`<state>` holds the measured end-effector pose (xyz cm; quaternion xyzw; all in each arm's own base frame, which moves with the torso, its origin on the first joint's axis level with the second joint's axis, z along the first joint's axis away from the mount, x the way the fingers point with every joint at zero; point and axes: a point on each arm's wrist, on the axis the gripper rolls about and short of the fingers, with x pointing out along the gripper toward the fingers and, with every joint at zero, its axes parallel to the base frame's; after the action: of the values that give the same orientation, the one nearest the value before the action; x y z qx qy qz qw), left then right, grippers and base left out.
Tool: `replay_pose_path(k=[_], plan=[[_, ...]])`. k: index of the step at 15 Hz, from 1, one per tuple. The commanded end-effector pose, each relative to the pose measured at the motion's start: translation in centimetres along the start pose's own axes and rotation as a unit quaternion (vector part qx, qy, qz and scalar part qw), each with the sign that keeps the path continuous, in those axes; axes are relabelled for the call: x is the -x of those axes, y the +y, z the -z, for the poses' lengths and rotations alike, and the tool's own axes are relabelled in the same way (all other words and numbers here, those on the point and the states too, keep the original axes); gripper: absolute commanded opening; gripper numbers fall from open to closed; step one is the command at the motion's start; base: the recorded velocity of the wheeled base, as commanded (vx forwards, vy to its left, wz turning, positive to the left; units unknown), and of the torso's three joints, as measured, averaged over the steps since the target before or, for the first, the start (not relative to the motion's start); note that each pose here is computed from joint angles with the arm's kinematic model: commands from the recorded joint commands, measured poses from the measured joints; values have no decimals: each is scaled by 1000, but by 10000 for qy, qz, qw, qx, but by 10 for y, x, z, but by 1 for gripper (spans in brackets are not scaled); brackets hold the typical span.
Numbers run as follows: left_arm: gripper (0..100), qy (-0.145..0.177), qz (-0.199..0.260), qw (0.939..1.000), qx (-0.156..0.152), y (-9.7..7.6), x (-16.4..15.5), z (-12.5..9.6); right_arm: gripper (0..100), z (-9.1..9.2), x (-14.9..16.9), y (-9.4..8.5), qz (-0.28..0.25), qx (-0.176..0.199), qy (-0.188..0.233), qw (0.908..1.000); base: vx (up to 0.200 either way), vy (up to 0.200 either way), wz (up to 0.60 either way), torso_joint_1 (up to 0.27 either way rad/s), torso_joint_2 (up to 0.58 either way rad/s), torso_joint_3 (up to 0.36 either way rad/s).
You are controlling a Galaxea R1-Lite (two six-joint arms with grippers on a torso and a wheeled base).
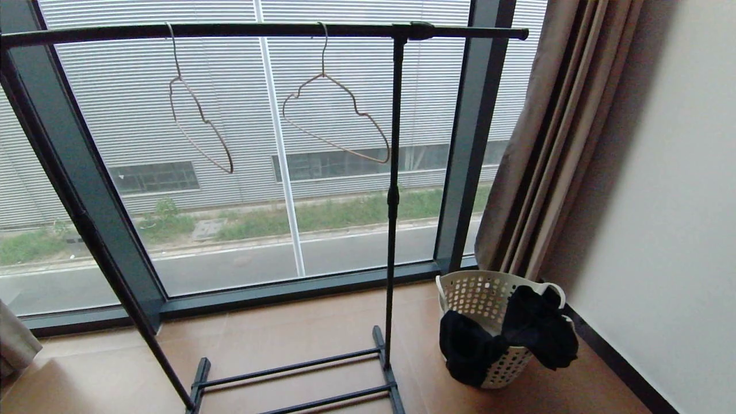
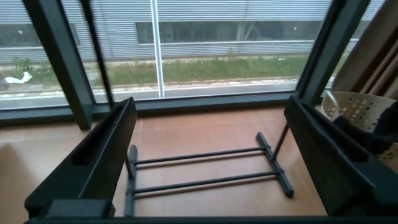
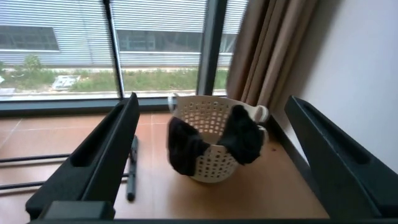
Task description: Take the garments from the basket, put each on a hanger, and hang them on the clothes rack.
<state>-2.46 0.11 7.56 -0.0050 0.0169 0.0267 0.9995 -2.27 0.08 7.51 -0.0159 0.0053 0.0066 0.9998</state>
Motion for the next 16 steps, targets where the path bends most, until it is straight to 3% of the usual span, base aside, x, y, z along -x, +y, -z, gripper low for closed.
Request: replay_pose_path(k=[1, 10, 13, 16], plan=[[100, 6, -3, 10000, -1, 0, 0, 0, 100, 0, 0, 0, -4, 1, 7, 10000, 0, -200, 0, 2, 7, 7], [100, 6, -3, 10000, 7, 0, 0, 0, 100, 0, 0, 0, -4, -6, -1, 10000, 0, -200, 0, 1, 4, 1], [100, 6, -3, 10000, -1, 0, 0, 0, 100, 0, 0, 0, -4, -6, 7, 10000, 200, -200, 0, 4, 1, 2], [100, 6, -3, 10000, -1, 0, 0, 0, 100, 0, 0, 0, 3, -6, 7, 10000, 200, 0, 0, 4, 4, 4]])
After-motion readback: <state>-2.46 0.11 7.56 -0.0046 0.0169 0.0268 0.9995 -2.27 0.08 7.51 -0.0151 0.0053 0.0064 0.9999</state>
